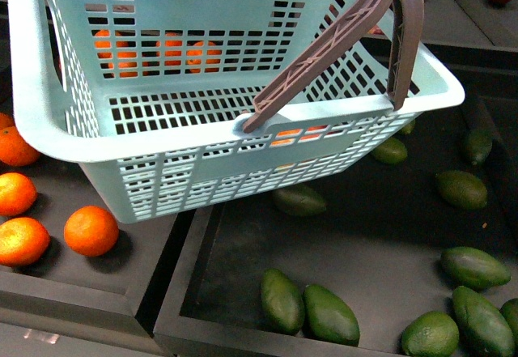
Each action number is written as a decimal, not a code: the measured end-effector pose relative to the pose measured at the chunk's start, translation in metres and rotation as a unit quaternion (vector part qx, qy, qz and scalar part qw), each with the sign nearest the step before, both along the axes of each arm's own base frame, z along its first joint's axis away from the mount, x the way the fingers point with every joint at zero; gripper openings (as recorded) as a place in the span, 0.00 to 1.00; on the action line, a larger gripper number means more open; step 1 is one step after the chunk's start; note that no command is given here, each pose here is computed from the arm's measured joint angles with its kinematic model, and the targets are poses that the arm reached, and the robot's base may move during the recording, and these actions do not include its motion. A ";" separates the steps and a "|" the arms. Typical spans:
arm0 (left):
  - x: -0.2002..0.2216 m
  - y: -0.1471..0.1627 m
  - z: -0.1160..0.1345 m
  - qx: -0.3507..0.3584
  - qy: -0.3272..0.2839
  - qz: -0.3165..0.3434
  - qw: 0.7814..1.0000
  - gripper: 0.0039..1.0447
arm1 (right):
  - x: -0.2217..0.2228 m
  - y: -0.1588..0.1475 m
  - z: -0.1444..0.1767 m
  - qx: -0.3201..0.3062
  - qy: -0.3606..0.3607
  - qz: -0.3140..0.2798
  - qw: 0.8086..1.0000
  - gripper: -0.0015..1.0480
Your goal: Pick mango and avocado into basket
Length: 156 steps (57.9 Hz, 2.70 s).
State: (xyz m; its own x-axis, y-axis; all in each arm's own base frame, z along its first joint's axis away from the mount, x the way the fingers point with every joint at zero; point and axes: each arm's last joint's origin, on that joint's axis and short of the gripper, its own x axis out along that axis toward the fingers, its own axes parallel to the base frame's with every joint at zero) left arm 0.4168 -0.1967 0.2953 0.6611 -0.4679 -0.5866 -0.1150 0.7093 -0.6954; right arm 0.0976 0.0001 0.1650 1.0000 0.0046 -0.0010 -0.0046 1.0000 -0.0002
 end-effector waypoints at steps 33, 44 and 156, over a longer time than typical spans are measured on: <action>-0.006 -0.012 0.000 -0.015 0.009 -0.018 1.000 0.05 | 0.138 -0.133 -0.027 -0.120 0.262 0.013 0.958 0.93; -0.004 -0.009 0.000 -0.011 0.007 -0.012 1.000 0.05 | 0.152 -0.160 -0.076 -0.191 0.348 0.106 0.912 0.93; -0.005 -0.009 0.000 -0.014 0.009 -0.016 1.000 0.05 | 0.255 -0.118 -0.252 -0.211 0.490 0.300 0.791 0.93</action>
